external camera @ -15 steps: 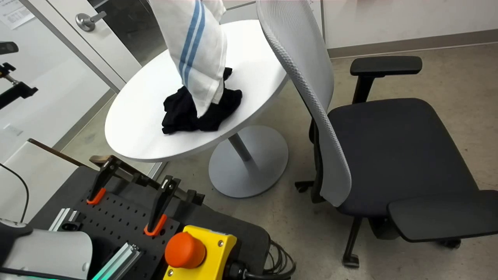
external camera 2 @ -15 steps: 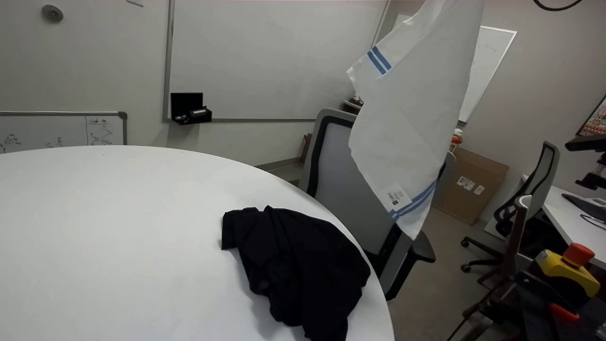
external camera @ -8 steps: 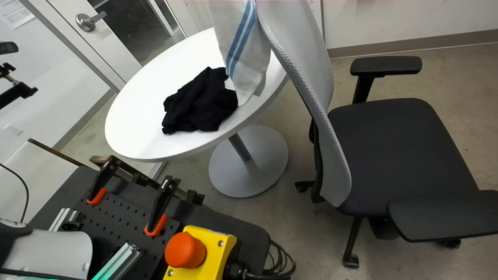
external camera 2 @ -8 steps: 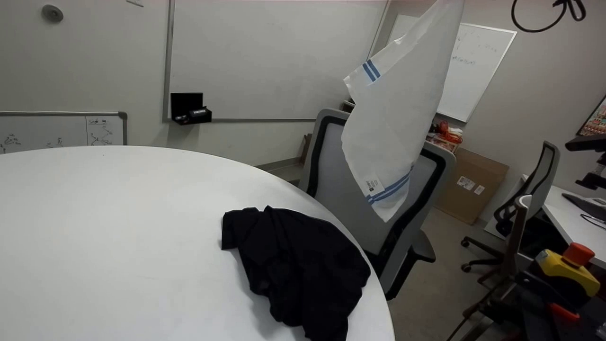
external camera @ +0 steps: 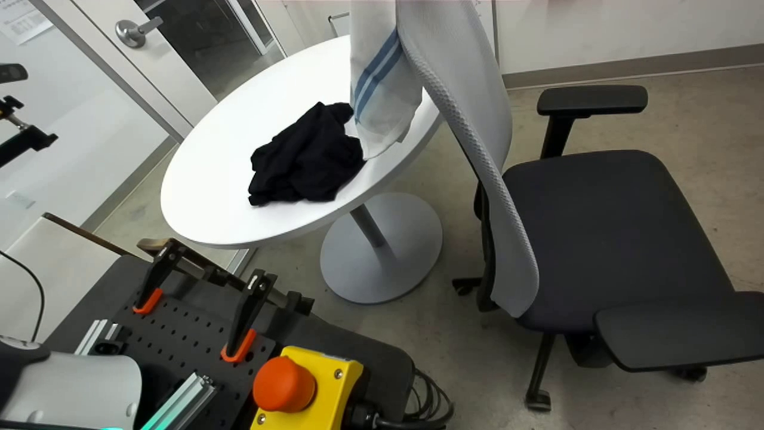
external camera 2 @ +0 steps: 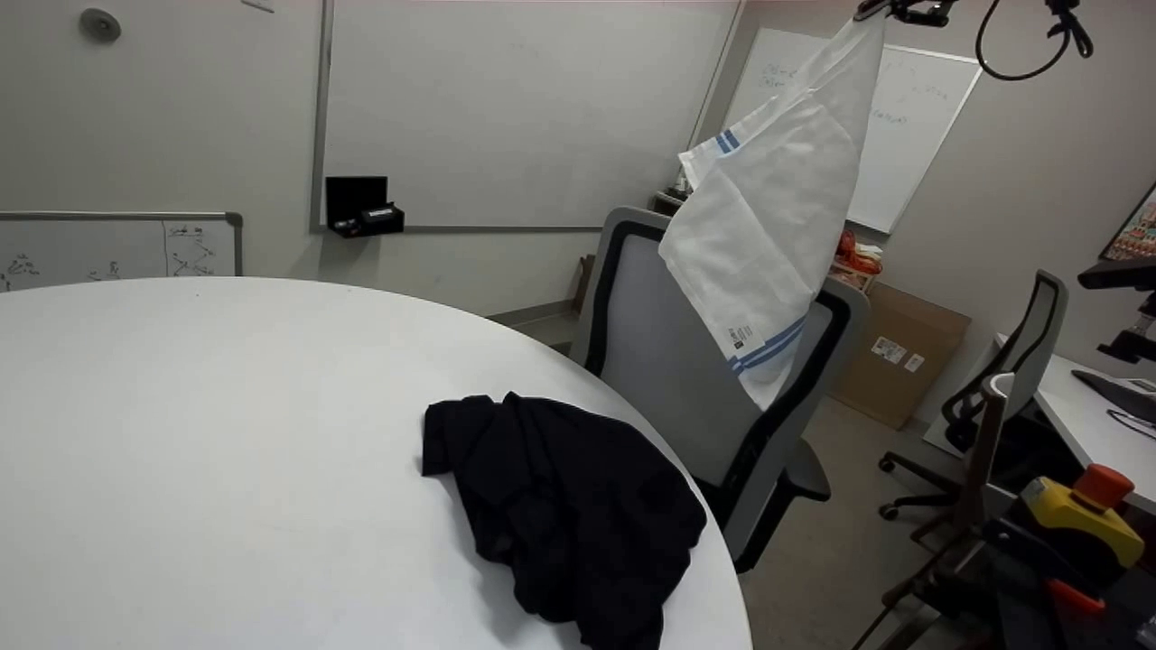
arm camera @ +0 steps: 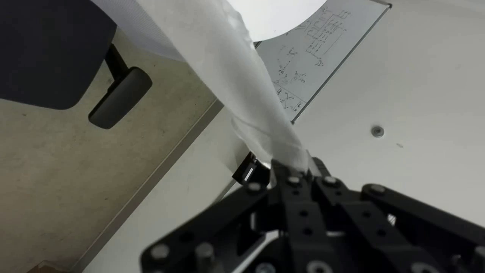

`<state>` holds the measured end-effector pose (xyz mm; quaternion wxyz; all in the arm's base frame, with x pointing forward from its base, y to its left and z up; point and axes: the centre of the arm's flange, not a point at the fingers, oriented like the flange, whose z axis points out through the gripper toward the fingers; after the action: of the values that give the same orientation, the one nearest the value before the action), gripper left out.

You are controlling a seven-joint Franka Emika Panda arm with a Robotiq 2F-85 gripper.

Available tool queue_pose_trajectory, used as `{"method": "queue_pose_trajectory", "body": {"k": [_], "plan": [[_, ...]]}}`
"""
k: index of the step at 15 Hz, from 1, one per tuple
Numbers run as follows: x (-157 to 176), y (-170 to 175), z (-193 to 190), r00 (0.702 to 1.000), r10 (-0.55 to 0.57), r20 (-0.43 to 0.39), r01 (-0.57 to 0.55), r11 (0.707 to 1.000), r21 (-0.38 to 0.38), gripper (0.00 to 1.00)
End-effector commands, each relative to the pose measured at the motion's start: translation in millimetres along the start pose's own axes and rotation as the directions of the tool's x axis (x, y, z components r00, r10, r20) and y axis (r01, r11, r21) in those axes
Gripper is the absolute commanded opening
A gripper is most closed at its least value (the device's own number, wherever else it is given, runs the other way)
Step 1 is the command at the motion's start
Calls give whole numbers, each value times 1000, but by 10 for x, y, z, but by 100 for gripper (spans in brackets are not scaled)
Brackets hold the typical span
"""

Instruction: Hang the white cloth on the back of the chair

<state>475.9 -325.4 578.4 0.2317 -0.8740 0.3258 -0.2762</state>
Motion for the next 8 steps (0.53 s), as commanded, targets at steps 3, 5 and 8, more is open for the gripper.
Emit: {"method": "queue_pose_trajectory", "body": {"k": [3, 5, 8], "plan": [[634, 289, 236, 998, 63, 9, -63, 996, -61, 1], [688, 442, 494, 995, 90, 43, -86, 993, -86, 28], [722, 610, 917, 985, 131, 108, -119, 986, -114, 43]]}}
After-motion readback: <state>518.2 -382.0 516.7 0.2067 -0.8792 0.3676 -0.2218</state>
